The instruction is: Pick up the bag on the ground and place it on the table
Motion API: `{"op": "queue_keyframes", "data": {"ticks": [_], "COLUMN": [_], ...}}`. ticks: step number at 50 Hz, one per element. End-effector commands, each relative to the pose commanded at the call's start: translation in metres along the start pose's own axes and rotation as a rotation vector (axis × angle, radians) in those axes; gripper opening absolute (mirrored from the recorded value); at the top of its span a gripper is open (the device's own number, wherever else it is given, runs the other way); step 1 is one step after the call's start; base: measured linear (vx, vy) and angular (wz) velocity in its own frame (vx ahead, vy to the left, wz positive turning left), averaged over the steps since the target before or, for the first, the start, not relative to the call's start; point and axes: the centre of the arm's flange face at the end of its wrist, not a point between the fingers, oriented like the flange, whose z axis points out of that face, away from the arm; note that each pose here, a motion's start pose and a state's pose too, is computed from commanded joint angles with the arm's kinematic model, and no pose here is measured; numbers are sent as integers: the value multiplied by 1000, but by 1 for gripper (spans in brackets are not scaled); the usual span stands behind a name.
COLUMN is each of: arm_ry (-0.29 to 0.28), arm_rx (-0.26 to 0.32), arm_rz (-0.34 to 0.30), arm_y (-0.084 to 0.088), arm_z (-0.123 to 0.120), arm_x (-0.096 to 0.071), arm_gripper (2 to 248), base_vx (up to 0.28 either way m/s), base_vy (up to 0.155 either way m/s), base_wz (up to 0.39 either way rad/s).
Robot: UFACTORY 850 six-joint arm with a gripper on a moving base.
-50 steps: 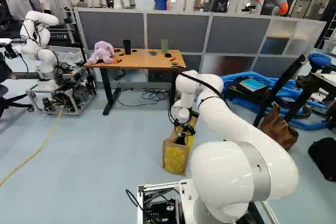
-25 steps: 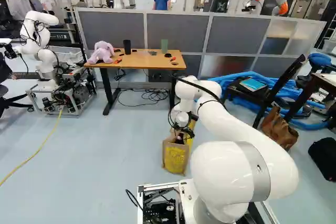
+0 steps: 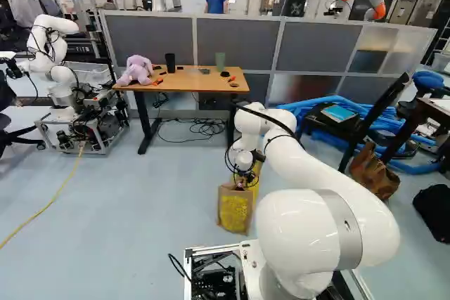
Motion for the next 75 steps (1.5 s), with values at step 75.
{"op": "queue_keyframes", "data": {"ticks": [75], "arm_ry": [3], "arm_rx": [2], "arm_rz": [1], "arm_y": [-4], "arm_z": [-84], "arm_x": [33], "arm_gripper": [33], "base_vx": [0], "base_vy": [0], "base_wz": [0]}}
